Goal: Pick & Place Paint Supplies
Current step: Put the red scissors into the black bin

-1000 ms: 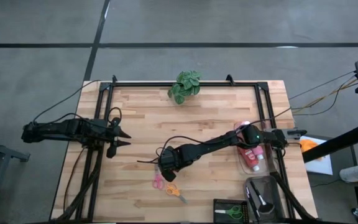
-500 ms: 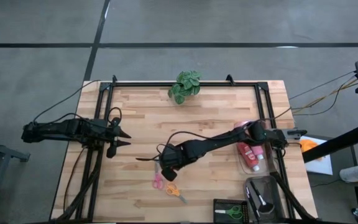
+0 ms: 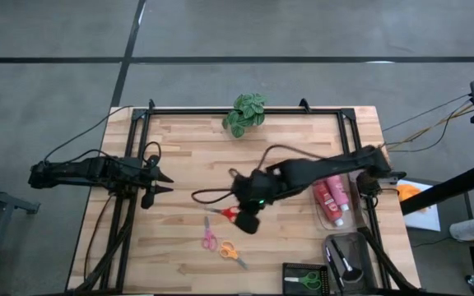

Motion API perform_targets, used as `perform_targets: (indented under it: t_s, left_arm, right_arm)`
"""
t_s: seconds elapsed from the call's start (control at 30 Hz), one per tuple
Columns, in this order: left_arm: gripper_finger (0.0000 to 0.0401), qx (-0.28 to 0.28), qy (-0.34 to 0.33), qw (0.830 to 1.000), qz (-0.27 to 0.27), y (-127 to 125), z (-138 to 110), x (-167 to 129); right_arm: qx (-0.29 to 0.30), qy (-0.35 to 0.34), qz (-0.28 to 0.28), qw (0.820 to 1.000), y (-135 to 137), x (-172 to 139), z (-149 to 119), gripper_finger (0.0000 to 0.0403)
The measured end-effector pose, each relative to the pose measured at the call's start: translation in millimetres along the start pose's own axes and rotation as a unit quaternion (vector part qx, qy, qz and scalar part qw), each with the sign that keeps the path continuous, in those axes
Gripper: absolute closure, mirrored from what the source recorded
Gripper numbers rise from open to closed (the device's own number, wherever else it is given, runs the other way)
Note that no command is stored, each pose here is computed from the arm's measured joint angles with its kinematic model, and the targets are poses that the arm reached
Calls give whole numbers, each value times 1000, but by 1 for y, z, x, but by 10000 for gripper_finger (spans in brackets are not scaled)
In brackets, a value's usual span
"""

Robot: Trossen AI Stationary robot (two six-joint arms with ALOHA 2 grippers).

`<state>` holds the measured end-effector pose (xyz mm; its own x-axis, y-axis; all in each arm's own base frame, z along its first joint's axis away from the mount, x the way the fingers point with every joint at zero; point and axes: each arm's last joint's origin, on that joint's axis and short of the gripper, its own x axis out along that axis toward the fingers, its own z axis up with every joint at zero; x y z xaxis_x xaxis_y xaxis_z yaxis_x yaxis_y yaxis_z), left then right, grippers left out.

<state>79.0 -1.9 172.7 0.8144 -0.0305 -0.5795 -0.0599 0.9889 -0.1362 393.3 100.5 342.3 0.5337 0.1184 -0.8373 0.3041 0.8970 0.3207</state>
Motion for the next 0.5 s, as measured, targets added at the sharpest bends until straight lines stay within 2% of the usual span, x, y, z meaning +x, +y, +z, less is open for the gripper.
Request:
perform_targets:
  t_s: [0.1, 0.27, 0.5]
  left_arm:
    - [252, 0, 0, 1000, 0, 0, 0, 0]
    - [252, 0, 1, 1000, 0, 0, 0, 0]
    - [252, 0, 0, 1000, 0, 0, 0, 0]
  right_arm:
    - [-45, -10, 11, 999, 0, -32, -6, 393]
    - [-68, -12, 27, 997, 3, -78, -25, 393]
    - [-94, 40, 24, 994, 18, -105, -65, 393]
